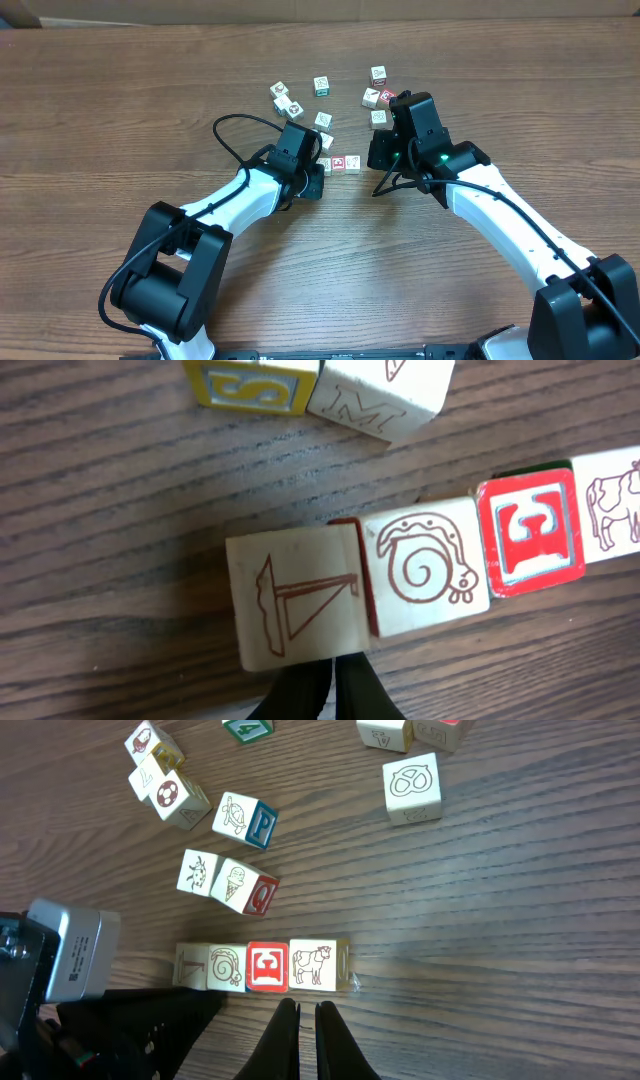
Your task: Form a horizontal line
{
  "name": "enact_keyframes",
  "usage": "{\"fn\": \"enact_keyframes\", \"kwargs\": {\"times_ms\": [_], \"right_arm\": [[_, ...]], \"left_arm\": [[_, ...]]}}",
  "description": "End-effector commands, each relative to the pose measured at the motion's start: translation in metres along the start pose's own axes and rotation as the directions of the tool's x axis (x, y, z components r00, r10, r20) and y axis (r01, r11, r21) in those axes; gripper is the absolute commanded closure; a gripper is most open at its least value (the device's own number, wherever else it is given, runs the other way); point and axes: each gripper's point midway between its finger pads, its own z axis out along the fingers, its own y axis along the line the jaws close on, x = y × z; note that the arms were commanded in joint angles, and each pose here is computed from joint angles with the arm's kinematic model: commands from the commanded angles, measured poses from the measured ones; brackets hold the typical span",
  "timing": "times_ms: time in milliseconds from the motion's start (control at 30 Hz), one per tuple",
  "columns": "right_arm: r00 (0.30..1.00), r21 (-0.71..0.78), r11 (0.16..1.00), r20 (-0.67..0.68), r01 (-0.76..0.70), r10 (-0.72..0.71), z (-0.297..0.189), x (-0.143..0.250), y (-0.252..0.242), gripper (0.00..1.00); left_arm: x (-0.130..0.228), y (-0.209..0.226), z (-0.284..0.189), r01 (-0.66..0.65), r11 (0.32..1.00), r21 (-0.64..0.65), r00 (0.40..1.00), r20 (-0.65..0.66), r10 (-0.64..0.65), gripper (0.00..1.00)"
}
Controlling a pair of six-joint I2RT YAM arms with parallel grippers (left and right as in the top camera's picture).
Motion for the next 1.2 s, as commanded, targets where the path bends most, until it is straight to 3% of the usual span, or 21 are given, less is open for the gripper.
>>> {"fn": "enact_keyframes", "kwargs": {"times_ms": [0,1167], "right_arm": [[1.0,0.0,1.0,0.015,0.005,-0.005,-0.005,-0.003,-0.001,0.96],[1.0,0.001,1.0,0.014,0.008,-0.008,-0.005,-0.003,-0.001,0.96]], "left_arm": [[-0.003,-0.001,0.003,-0.005,1.0,-0.008,1.0,0.007,0.005,0.96],[0.0,-0.031,-0.003,-0.022,0.996,0.084,1.0,0.006,0.021,0.96]]}}
